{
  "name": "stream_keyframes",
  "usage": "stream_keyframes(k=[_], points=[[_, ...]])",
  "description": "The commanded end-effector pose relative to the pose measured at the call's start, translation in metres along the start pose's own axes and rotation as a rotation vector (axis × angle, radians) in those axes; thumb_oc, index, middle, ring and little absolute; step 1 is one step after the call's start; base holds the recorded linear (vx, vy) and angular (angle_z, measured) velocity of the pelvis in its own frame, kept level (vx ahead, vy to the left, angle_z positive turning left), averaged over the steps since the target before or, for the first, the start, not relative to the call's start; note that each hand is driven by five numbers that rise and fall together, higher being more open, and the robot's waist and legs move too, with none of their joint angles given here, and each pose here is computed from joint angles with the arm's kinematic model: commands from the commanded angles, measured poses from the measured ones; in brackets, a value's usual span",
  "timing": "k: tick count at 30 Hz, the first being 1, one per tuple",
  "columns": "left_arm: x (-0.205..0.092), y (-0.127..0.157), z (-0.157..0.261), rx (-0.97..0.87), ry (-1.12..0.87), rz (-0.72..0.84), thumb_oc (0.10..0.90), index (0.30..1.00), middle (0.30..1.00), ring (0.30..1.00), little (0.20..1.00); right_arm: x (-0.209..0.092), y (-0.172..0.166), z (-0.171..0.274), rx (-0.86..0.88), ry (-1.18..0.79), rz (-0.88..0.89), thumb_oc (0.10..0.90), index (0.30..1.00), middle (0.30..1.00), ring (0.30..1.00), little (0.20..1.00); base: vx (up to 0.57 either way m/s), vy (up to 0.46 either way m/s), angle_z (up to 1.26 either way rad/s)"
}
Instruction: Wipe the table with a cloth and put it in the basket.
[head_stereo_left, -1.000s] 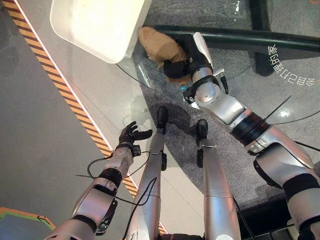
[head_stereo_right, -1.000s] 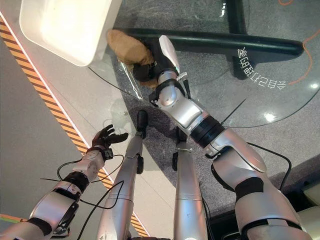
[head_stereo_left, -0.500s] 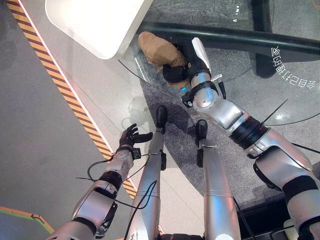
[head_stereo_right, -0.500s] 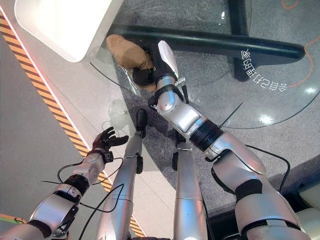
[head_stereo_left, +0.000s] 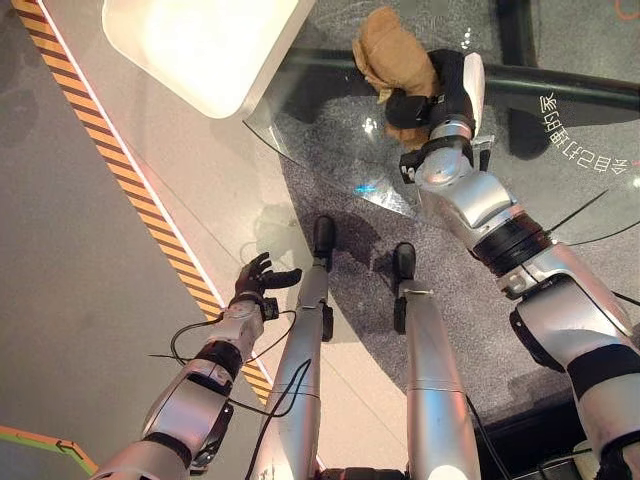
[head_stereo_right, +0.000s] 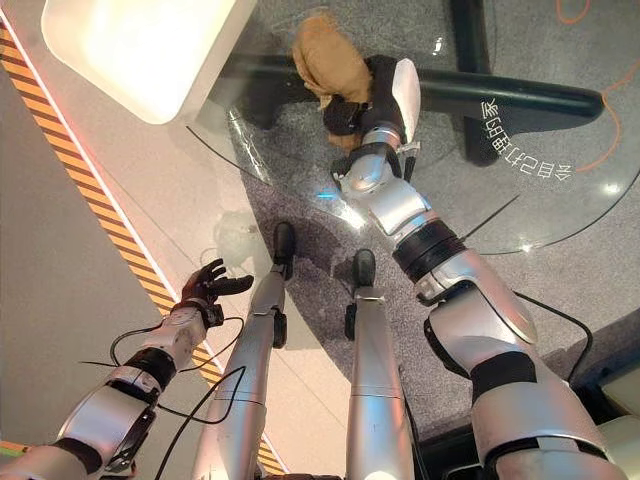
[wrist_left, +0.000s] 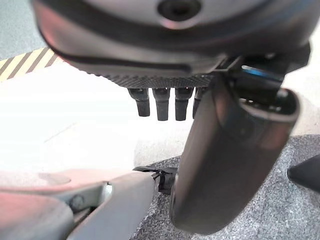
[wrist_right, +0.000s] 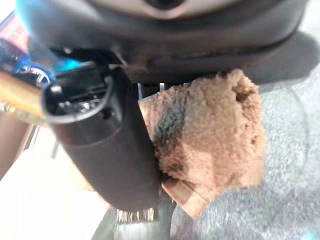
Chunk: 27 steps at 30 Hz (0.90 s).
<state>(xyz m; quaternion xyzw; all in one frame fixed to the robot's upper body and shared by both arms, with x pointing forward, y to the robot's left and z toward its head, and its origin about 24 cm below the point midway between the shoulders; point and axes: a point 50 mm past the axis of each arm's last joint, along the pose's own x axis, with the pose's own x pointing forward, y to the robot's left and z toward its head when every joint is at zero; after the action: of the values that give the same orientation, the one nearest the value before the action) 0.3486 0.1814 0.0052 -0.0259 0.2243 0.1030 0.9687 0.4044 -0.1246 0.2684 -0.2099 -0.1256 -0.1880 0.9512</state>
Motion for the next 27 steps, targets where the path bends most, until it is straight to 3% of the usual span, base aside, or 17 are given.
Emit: stream_keyframes(k=[1,13,27], points=[[0.000,0.020,-0.018,0.050,0.069,0.084,0.800,0.900,0.900,0.900,0.900,0.026,-0.068,-0.030,-0.044,0.127,-0.268,0.100,0.300,0.300,0.300,0.200,0.00,0.000,0.00],[0.002,0.025,-0.013,0.042,0.072,0.112,0.800,0.900,0.900,0.900,0.900,0.036,-0.125,-0.056,0.053,0.232,-0.461,0.100,0.300,0.300,0.300,0.200,0.00,-0.002,0.00],[0.002,0.043,-0.012,0.019,0.061,0.149,0.800,0.900,0.900,0.900,0.900,0.022,-0.182,-0.118,0.181,0.391,-0.633,0.100,0.300,0.300,0.300,0.200,0.00,-0.002,-0.03]])
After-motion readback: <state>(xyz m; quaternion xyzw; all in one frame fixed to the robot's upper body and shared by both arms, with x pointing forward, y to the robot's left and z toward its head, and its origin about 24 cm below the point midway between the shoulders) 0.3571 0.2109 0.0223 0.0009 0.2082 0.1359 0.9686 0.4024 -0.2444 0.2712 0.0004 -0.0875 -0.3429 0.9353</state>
